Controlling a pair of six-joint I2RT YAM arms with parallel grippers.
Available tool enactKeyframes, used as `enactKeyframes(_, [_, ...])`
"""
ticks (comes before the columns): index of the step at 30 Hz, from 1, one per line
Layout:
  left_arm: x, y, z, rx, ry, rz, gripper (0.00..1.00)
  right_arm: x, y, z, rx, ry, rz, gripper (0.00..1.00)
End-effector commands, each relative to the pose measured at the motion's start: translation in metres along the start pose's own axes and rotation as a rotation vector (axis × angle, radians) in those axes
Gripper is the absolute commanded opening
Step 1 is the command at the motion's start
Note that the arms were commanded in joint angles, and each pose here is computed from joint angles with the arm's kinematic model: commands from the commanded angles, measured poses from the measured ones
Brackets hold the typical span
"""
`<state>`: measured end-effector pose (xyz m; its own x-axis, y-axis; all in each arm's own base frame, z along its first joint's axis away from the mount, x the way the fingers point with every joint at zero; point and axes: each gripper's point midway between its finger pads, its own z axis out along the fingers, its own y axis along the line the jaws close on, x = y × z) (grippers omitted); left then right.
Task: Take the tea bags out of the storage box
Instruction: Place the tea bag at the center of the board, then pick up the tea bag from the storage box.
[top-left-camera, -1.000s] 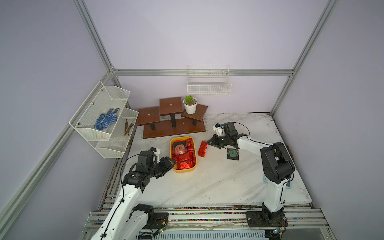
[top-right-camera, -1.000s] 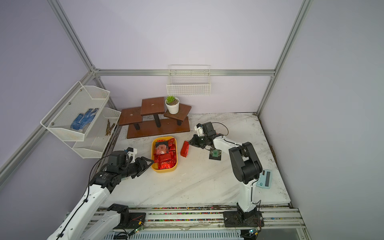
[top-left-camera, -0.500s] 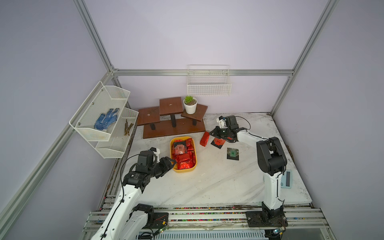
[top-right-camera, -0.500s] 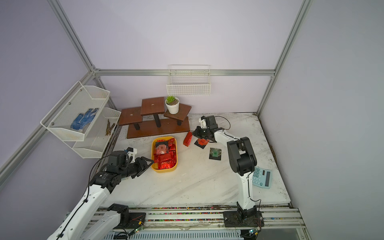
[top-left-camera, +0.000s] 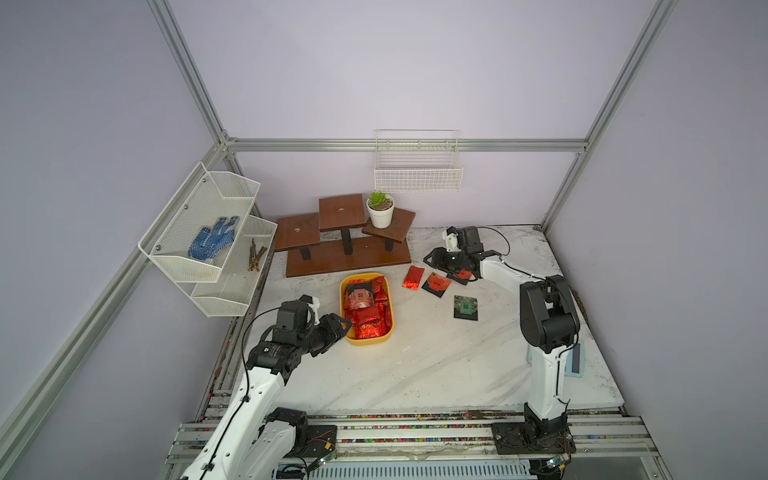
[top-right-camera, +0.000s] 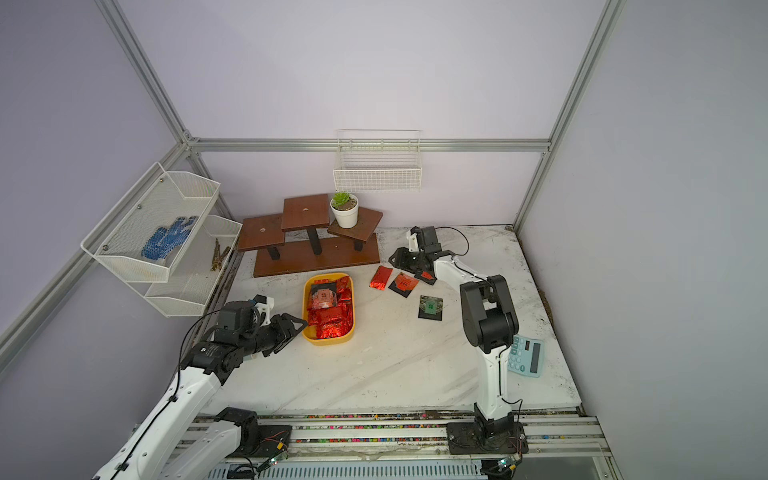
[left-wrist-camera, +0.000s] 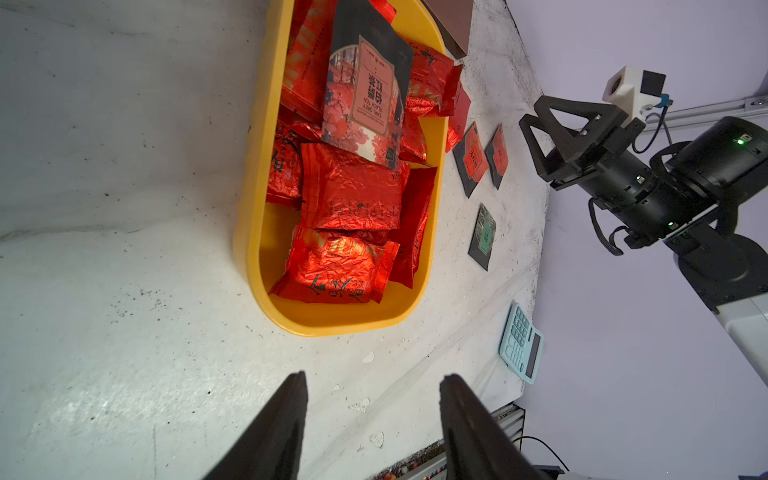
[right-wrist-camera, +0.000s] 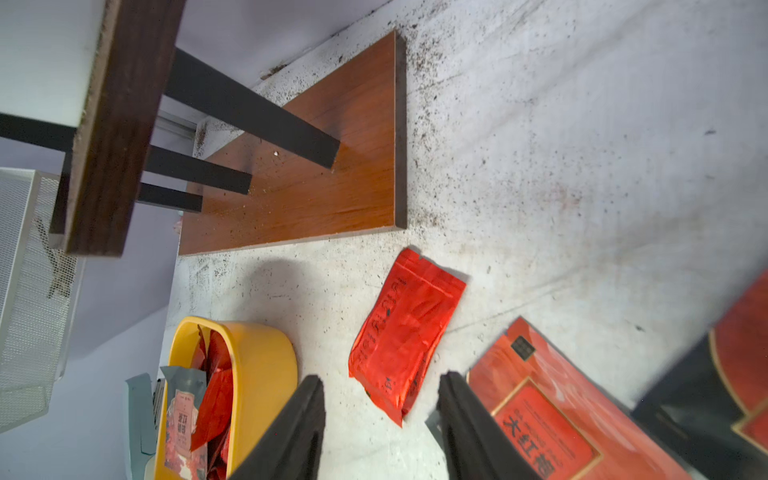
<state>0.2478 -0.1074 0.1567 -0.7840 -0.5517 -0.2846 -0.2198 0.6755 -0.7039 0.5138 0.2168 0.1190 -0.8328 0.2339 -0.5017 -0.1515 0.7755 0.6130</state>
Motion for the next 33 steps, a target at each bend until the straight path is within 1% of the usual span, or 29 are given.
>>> enactKeyframes(1, [-0.018,-0.014,-0.004,0.001,-0.051,0.045,0.53,-0.006,0.007,-0.026,0.017,-0.044,-0.037,0.5])
enactKeyframes(4, [-0.026,-0.009,0.002,-0.045,-0.061,0.049,0.52,0.002,0.008,-0.039,0.022,-0.054,-0.049,0.5])
enactKeyframes(6, [-0.03,-0.009,0.007,-0.053,-0.059,0.05,0.51,0.006,0.009,-0.048,0.028,-0.06,-0.06,0.49])
enactKeyframes(15, [-0.053,-0.022,0.033,-0.03,-0.074,0.03,0.49,0.024,0.025,-0.084,-0.016,-0.095,-0.067,0.48])
enactKeyframes(21, [-0.059,-0.021,0.055,-0.078,-0.111,0.023,0.52,0.04,0.039,-0.1,-0.052,-0.096,-0.079,0.48])
enactKeyframes(26, [-0.058,-0.015,0.075,-0.096,-0.134,-0.011,0.53,0.053,0.044,-0.107,-0.073,-0.077,-0.079,0.48])
enactKeyframes(27, [-0.057,-0.014,0.077,-0.099,-0.139,-0.017,0.53,0.051,0.052,-0.118,-0.088,-0.1,-0.091,0.48])
enactKeyframes(33, [-0.061,-0.015,0.094,-0.112,-0.167,-0.027,0.53,0.062,0.056,-0.13,-0.11,-0.094,-0.097,0.49])
